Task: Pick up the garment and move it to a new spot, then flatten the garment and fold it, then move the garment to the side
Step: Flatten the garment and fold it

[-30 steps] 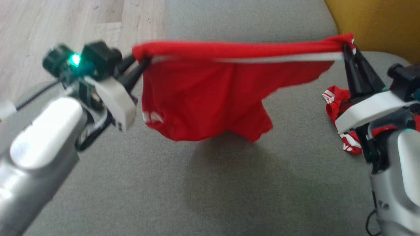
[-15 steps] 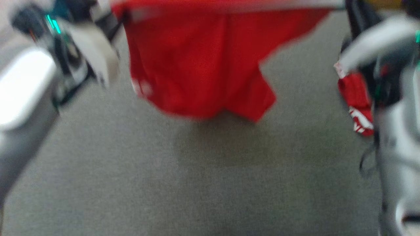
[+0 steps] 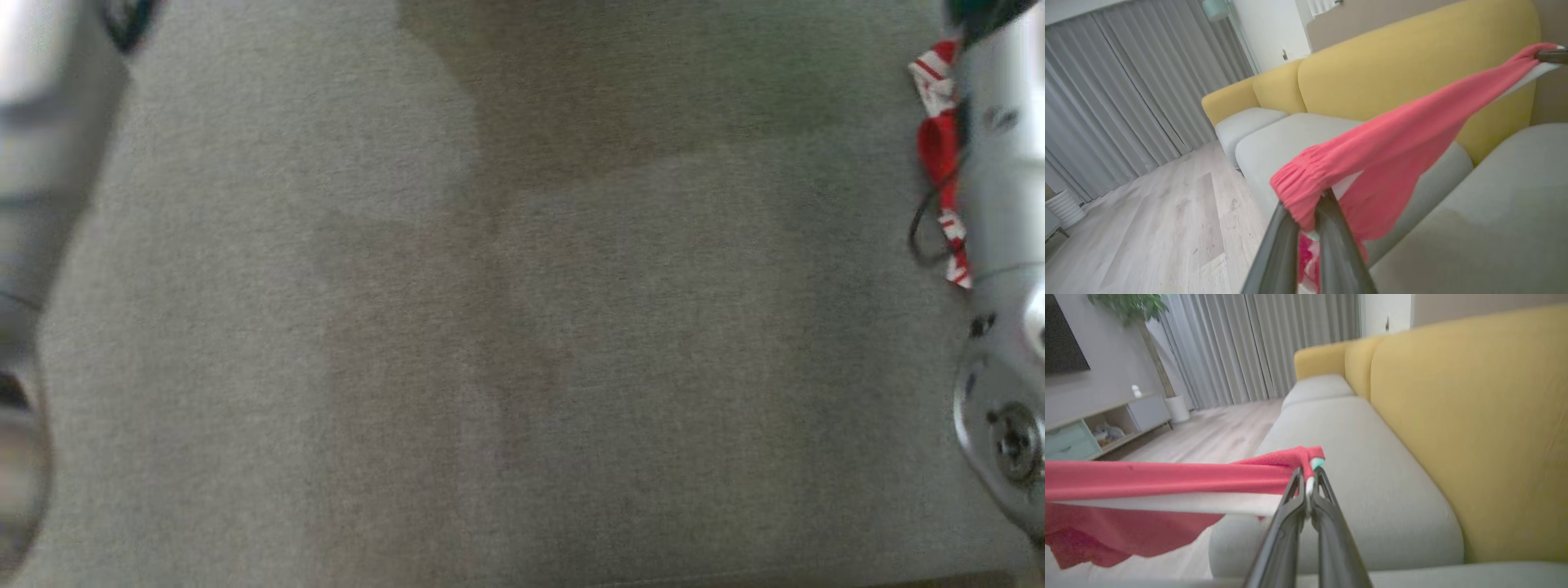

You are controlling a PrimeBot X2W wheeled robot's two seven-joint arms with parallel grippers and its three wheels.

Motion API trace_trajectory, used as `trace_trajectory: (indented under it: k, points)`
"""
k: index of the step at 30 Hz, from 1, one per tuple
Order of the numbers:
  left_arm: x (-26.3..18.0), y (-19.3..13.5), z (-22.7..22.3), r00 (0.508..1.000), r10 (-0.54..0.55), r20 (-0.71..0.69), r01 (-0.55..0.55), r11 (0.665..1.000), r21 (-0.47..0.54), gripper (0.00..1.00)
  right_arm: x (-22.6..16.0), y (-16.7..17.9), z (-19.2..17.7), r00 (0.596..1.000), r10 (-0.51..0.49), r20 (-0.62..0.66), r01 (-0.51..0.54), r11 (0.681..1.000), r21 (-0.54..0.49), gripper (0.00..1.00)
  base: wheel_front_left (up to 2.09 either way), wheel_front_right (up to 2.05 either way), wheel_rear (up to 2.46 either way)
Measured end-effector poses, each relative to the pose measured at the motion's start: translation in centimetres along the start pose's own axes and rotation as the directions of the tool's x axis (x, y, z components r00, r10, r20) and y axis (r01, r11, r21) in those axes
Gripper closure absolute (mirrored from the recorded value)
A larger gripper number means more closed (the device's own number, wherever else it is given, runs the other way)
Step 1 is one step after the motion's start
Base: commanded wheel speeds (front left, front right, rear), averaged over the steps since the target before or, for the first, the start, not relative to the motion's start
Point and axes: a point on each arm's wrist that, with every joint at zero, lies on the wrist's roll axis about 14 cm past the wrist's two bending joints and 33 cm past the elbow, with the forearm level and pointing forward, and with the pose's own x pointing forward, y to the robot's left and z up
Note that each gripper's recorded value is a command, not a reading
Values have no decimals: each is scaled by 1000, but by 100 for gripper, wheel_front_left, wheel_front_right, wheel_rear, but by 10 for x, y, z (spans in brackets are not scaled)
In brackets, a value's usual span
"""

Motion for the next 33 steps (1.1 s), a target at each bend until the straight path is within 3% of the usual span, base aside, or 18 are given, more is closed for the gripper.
trace_trajectory:
  k: [3, 6, 9, 12, 19, 33]
  points:
    - [-11, -23, -46, 994, -52, -95, 54, 998, 17, 100, -9, 0, -57, 989, -7, -151, 9, 1000, 14, 100, 0, 0, 0]
    - [-33, -60, -94, 968, -141, -210, 146, 989, 11, 100, -29, 0, -108, 953, -8, -304, 3, 1000, -15, 100, 0, 0, 0]
    - [-61, -93, -131, 927, -219, -303, 216, 975, -45, 100, -52, -3, -143, 906, -13, -422, -8, 999, -47, 100, 0, 0, 0]
    - [-83, -105, -145, 905, -251, -344, 237, 968, -82, 100, -74, -5, -163, 860, -15, -511, -34, 996, -86, 100, 0, 0, 0]
    - [-113, -123, -131, 903, -288, -319, 270, 958, -102, 100, -122, -18, -176, 794, -38, -607, -55, 990, -133, 100, 0, 0, 0]
    - [-190, -200, -101, 885, -380, -268, 358, 925, -130, 100, -231, -51, -159, 746, -33, -665, -51, 993, -106, 100, 0, 0, 0]
